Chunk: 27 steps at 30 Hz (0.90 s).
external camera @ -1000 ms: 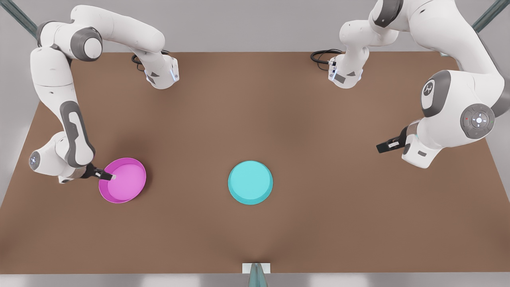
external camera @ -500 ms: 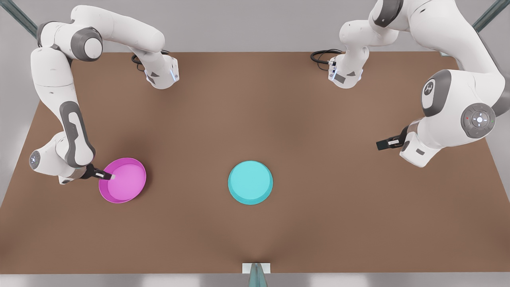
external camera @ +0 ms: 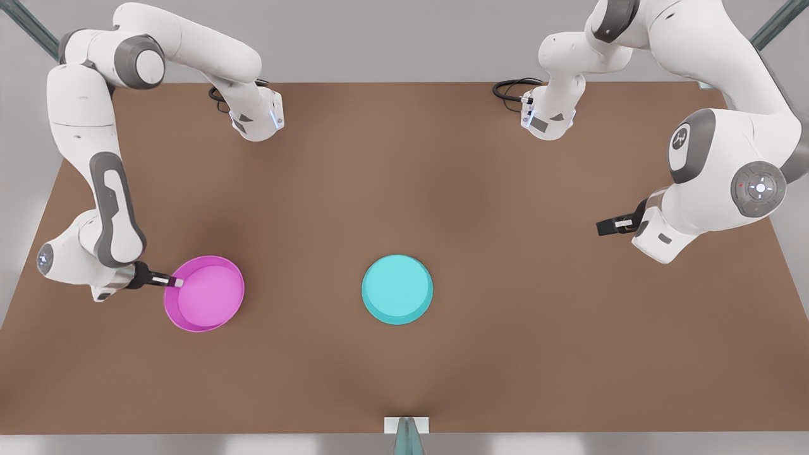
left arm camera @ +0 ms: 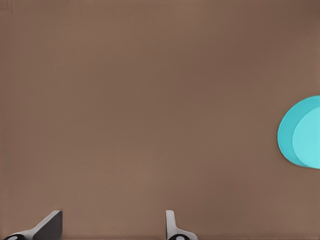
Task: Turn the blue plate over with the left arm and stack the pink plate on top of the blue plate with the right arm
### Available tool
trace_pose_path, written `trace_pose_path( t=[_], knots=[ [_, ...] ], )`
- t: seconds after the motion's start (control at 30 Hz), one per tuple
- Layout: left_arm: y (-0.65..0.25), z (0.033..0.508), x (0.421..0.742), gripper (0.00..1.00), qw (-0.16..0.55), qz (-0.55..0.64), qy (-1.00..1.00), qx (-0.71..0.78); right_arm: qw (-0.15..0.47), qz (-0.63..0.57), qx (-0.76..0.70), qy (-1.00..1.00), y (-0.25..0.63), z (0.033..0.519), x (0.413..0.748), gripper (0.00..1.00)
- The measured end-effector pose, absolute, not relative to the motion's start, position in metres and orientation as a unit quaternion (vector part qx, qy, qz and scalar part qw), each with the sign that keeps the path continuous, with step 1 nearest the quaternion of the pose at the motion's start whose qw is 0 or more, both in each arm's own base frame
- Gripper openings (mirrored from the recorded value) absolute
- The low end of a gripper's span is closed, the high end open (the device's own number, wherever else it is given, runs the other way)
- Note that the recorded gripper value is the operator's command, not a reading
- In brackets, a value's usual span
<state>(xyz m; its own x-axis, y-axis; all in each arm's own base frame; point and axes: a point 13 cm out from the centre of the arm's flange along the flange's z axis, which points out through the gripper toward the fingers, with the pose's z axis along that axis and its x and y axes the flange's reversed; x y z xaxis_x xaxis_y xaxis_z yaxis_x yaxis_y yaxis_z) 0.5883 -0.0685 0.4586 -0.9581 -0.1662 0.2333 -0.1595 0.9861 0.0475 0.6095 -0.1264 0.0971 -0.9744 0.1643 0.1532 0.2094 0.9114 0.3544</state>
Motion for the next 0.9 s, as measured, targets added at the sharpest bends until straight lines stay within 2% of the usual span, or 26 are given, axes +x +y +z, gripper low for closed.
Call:
trace_pose_path(
  t=[0.1,0.3,0.4,0.5,0.7,0.83,0.87,0.9],
  knots=[
    [-0.069,0.459,0.588,1.0,0.119,-0.014,-0.99,0.08,0.071,-0.203,-0.046,-0.975,-0.053,0.112,0.622,0.21],
    [-0.069,0.459,0.588,1.0,0.118,-0.013,-0.99,0.076,0.083,-0.212,0.064,-0.972,0.152,0.15,0.639,0.21],
    [-0.069,0.459,0.589,1.0,0.118,-0.013,-0.99,0.074,0.096,-0.21,0.09,-0.969,0.229,0.157,0.627,0.21],
    [-0.069,0.459,0.589,1.0,0.119,-0.013,-0.99,0.073,0.114,-0.206,0.104,-0.966,0.301,0.14,0.611,0.21],
    [-0.069,0.459,0.589,1.0,0.118,-0.013,-0.99,0.071,0.126,-0.195,0.082,-0.969,0.366,0.121,0.586,0.21],
    [-0.069,0.46,0.588,1.0,0.117,-0.012,-0.991,0.07,0.12,-0.194,0.052,-0.972,0.382,0.121,0.587,0.21],
    [-0.069,0.46,0.588,1.0,0.117,-0.013,-0.991,0.07,0.119,-0.194,0.044,-0.973,0.382,0.12,0.589,0.41],
    [-0.069,0.46,0.588,1.0,0.117,-0.012,-0.991,0.07,0.117,-0.193,0.036,-0.974,0.382,0.12,0.59,1.0]
  ],
)
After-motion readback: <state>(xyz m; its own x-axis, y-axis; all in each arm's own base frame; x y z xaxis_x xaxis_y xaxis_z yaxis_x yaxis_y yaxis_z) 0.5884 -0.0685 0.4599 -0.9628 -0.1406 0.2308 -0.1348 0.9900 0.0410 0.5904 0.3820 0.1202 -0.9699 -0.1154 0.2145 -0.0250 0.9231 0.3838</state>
